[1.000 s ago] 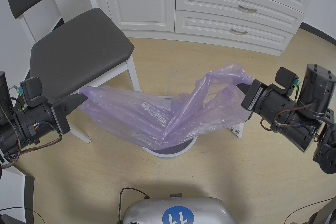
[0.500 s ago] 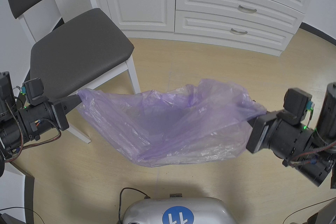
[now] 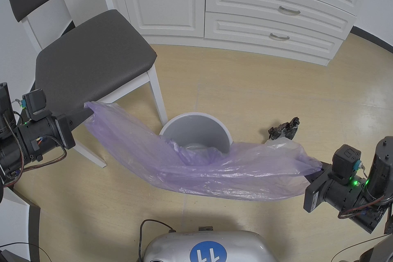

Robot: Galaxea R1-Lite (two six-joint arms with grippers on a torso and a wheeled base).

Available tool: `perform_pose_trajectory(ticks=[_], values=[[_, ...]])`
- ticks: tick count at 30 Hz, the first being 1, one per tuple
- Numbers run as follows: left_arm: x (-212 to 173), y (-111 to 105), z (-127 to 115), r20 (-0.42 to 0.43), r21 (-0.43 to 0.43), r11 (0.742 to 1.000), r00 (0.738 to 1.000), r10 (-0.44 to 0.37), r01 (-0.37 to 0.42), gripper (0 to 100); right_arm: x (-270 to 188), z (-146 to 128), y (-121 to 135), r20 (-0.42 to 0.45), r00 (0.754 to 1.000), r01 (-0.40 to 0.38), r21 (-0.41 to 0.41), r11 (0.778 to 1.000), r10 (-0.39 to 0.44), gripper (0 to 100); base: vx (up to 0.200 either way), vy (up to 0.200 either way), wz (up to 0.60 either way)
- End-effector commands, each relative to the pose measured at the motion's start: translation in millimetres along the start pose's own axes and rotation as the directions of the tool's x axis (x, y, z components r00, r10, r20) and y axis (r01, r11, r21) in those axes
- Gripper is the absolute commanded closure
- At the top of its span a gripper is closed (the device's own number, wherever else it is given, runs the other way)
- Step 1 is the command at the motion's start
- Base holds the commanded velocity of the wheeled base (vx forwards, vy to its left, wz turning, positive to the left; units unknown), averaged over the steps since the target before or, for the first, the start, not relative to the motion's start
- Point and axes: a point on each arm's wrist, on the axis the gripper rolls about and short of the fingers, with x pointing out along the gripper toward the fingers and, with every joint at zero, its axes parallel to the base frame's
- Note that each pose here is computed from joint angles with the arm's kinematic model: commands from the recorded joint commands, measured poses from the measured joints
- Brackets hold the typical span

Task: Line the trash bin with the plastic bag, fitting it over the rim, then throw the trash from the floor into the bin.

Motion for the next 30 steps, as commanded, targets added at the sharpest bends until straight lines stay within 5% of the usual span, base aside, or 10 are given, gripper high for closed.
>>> perform_pose_trajectory(ticks=[1, 30], values=[[-1.8, -0.7, -0.5, 0.0, 0.014, 1.0, 1.0, -0.001, 0.001, 100, -1.5, -6.9, -1.6, -0.019, 1.0, 0.004, -0.017, 1.0, -0.004, 100, 0.0, 0.0, 0.0], [-4.6, 8.1, 1.3, 0.011, 0.042, 0.998, 0.999, 0.048, -0.049, 100, 2.3, -21.0, -18.9, -0.077, 0.989, 0.113, -0.129, 0.985, -0.124, 100, 0.0, 0.0, 0.0]])
